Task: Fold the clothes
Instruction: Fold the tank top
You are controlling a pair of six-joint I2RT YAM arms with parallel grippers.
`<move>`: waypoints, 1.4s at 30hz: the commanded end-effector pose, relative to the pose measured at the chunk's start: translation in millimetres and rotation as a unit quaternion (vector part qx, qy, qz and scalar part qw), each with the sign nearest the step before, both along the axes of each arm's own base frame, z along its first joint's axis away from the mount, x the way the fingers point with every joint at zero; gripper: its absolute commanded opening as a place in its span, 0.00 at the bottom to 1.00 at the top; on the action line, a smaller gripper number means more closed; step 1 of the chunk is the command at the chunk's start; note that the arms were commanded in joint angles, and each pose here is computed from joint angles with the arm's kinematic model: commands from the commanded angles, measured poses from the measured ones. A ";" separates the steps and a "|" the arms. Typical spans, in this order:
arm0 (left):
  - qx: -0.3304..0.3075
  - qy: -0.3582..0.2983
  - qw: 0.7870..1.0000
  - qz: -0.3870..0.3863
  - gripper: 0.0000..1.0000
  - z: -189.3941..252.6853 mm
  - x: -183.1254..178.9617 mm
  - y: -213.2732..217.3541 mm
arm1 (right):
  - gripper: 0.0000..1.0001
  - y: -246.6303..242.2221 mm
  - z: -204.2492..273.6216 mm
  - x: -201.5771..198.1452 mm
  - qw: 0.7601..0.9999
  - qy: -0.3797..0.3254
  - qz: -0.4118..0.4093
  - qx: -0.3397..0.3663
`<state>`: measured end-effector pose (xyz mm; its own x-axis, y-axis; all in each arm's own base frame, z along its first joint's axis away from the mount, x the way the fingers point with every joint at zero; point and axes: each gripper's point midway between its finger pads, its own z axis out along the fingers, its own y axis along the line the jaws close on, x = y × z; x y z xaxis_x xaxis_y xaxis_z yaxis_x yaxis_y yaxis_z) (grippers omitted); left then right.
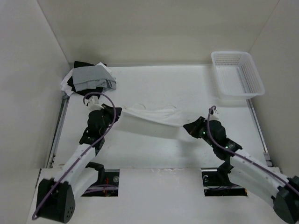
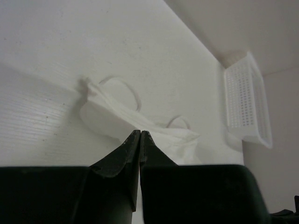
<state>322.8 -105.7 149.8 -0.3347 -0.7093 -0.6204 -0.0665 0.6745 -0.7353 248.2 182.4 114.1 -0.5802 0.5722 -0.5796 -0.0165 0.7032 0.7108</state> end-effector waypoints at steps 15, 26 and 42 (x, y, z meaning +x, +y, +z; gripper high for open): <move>0.026 -0.085 0.996 0.007 0.00 120.7 -90.6 27.8 | 0.04 -6.6 129.4 -87.6 0.994 -0.073 0.069 -0.052; 0.013 0.008 0.999 0.043 0.00 15.7 44.8 11.2 | 0.04 10.4 28.2 62.6 0.998 0.009 0.042 -0.048; 0.004 0.012 0.999 0.049 0.02 -3.5 105.2 -4.9 | 0.04 2.3 13.3 111.3 0.998 0.014 0.006 -0.067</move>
